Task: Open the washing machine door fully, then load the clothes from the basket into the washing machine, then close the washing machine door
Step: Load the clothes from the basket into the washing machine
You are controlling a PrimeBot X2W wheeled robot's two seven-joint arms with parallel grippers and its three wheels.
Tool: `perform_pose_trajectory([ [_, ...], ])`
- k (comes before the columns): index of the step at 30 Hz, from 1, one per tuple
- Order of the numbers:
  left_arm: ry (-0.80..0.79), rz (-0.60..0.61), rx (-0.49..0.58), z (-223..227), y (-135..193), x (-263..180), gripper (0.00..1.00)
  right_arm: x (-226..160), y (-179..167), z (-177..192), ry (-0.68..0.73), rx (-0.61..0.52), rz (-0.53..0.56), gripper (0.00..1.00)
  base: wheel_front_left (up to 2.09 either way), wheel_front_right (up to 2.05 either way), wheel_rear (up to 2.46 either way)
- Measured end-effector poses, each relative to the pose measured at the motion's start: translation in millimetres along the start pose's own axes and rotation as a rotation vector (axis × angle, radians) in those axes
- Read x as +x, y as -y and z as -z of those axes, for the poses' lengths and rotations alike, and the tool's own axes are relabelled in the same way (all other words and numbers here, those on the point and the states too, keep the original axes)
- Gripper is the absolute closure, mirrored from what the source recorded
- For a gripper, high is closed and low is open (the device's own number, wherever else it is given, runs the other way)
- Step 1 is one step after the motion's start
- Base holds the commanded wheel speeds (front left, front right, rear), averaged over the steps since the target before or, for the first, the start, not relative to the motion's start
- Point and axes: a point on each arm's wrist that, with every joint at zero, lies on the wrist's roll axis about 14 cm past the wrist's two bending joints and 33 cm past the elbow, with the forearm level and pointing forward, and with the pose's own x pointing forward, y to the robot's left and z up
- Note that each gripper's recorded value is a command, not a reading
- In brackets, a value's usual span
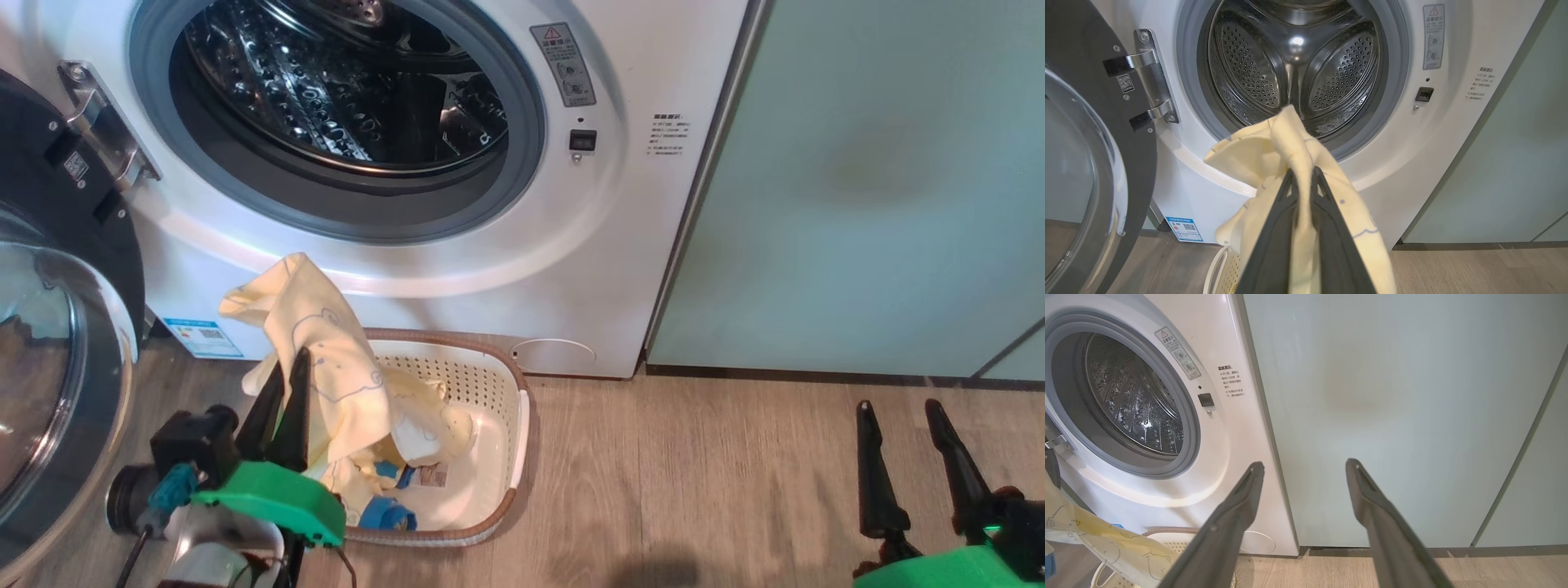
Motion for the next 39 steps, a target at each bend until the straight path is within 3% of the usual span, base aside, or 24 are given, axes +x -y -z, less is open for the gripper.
perform_pose_trajectory([
  [20,-0.008,0.034,-0.024,7.2,13.7,25.9,1.0,-3.0,7.6,5.5,-0.02,-0.001,0.028,0.0,0.0,0.0,0.0],
  [39,-0.09,0.063,-0.06,52.8,14.6,131.5,1.0,25.3,29.4,31.5,-0.092,0.01,0.092,0.0,0.0,0.0,0.0],
])
